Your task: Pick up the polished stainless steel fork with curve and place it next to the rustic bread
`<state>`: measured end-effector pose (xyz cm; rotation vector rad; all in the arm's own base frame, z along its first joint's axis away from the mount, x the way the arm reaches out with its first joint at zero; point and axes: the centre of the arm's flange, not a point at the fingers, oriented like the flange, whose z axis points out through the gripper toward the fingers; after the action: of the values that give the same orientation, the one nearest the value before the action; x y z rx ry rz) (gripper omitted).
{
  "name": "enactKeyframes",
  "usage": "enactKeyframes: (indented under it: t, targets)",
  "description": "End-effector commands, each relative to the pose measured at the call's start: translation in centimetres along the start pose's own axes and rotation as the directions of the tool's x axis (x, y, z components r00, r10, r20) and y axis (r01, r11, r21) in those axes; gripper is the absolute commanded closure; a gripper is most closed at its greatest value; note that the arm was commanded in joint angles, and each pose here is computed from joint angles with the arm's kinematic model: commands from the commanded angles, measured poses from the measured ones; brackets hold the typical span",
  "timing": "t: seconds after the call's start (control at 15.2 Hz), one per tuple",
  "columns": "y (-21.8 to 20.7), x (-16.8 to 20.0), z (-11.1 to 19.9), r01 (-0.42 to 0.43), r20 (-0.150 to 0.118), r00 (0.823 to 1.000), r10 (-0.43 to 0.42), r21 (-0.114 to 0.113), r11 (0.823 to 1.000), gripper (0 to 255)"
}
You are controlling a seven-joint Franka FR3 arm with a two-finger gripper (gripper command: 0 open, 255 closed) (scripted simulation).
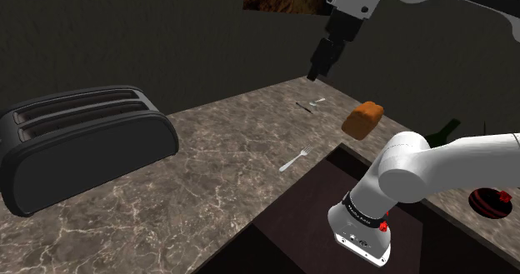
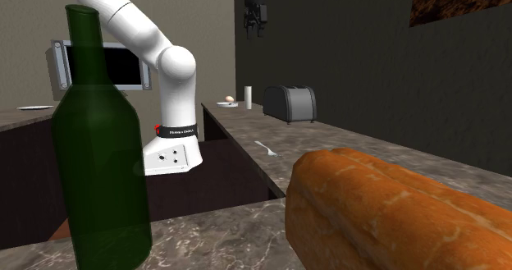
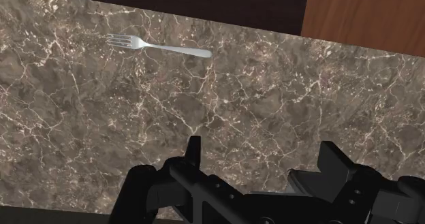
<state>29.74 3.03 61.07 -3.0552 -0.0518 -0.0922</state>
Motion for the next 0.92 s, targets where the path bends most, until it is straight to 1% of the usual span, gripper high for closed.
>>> enactKeyframes:
  t: [0.0, 0.2, 0.4, 0.59, 0.73, 0.86]
  targets:
    - [0.0, 0.0, 0.0, 0.000, 0.000, 1.000, 0.000, 0.000, 1.000, 0]
    - [1.4, -1.1, 3.4, 0.114, 0.013, 0.993, -0.114, -0.007, 0.993, 0]
    - [2.9, -2.1, 6.8, 0.227, 0.026, 0.974, -0.226, -0.012, 0.974, 0]
    - [4.5, -3.0, 10.2, 0.337, 0.041, 0.941, -0.336, -0.015, 0.942, 0]
    - [5.7, -3.4, 12.5, 0.407, 0.050, 0.912, -0.406, -0.017, 0.913, 0]
    - [6.9, -3.9, 14.7, 0.476, 0.060, 0.878, -0.474, -0.018, 0.879, 0]
